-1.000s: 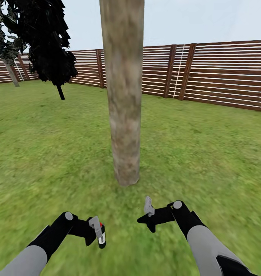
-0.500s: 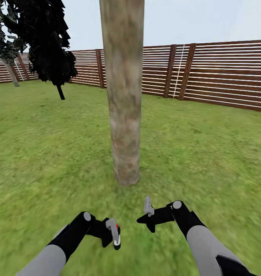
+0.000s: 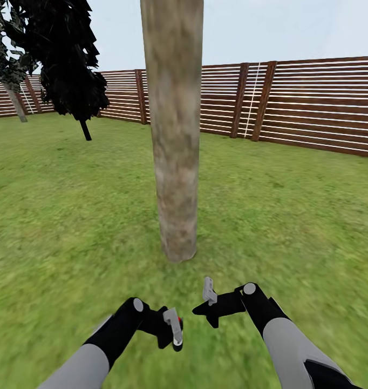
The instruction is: In the garden, pick up the pesticide atomizer on the floor and spray pesticide onto both trees until each tree trunk is fully covered.
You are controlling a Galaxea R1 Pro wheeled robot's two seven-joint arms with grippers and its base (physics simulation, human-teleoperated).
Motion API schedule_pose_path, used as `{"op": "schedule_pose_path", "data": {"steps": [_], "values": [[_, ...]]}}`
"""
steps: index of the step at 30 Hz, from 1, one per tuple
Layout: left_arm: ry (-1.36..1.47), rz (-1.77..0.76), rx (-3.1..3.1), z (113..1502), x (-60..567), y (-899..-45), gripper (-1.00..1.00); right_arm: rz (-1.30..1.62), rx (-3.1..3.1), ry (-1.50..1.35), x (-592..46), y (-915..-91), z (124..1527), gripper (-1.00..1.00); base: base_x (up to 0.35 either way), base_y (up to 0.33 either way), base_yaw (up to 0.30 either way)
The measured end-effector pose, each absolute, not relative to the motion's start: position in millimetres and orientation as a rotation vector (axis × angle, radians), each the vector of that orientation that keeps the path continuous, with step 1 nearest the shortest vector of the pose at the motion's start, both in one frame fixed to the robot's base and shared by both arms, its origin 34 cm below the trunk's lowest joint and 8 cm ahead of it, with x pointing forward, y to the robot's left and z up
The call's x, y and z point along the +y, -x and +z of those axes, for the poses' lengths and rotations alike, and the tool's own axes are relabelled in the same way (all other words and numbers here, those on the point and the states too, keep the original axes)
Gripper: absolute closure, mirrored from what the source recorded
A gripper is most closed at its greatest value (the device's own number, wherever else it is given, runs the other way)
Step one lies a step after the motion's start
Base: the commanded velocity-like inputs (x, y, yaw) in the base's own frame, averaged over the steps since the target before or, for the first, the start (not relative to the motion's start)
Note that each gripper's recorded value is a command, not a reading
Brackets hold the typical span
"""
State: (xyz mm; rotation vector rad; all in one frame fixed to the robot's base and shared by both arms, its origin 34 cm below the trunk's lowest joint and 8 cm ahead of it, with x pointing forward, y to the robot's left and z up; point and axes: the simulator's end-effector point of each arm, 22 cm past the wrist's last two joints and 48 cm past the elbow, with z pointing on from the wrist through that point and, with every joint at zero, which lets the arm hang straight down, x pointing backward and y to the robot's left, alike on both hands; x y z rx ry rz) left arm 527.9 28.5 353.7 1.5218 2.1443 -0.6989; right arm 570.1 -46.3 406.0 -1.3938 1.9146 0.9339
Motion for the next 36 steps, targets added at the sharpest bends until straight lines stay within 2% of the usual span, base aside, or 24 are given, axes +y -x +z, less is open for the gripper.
{"op": "schedule_pose_path", "data": {"steps": [8,36], "values": [[-1.492,-0.650,2.143,353,29,-538,1.00,0.936,1.913,1.394,-45,-570,406,1.00,0.000,0.000,0.000],[-1.479,-0.716,2.099,365,-6,-532,1.00,0.936,1.913,1.394,-45,-570,406,1.00,0.000,0.000,0.000]]}}
